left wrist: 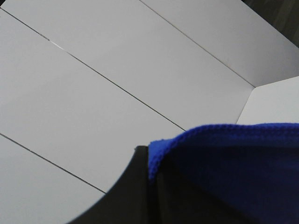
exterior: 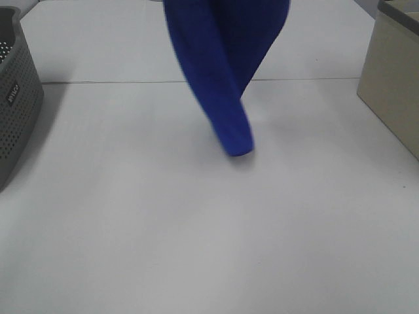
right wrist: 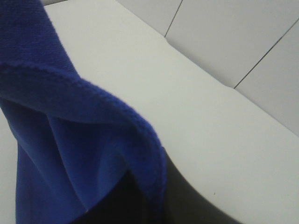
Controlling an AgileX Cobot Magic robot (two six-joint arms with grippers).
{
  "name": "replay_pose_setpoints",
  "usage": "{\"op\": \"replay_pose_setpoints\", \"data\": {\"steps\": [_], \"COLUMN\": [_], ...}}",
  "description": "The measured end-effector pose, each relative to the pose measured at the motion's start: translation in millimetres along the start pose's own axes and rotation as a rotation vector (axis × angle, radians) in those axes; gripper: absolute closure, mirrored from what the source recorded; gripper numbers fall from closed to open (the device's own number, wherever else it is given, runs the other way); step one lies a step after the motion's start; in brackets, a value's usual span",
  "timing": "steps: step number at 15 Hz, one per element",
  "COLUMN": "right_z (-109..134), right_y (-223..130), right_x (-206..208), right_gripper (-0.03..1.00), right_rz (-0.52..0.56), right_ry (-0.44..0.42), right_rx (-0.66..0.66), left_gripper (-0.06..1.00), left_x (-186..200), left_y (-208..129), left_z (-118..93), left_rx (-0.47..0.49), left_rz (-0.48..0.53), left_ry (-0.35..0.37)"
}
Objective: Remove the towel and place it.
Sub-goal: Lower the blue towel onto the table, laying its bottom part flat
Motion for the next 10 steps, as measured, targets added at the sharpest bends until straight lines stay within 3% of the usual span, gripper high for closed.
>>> {"op": "replay_pose_setpoints", "data": {"steps": [4, 7, 10], "right_z": [-13.1, -27.1, -32.4], "right_y": [12.3, 25.3, 31.0], "right_x": [1.0, 4.6, 0.9], "right_gripper": [0.95, 0.95, 0.95], "right_rz": [-0.081, -0.168, -0.212], "right_ry": [-0.088, -0.183, -0.217], "right_rx": [0.01, 0.02, 0.023], "left_gripper": [0.94, 0.94, 0.94], "left_x": [-0.3, 0.4, -0.4], "left_y": [-0.3, -19.8, -28.3], "left_z": [4.0, 30.7, 37.8], "left_rx": [-0.023, -0.02, 0.005], "left_rz": [-0.004, 0.02, 0.029], "left_ry": [0.022, 0.103, 0.119]}}
Point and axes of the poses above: a point on each arm's last joint axis where the gripper is mounted, x pointing back along that axis away from the gripper, z along the wrist's bending axis when the last joint is at zero, y = z × x, the point moved 6 cm from there along -x, pointing out along that axis toward the gripper, and after that the axes turned 7 degrees about x, right-handed, at the moved point
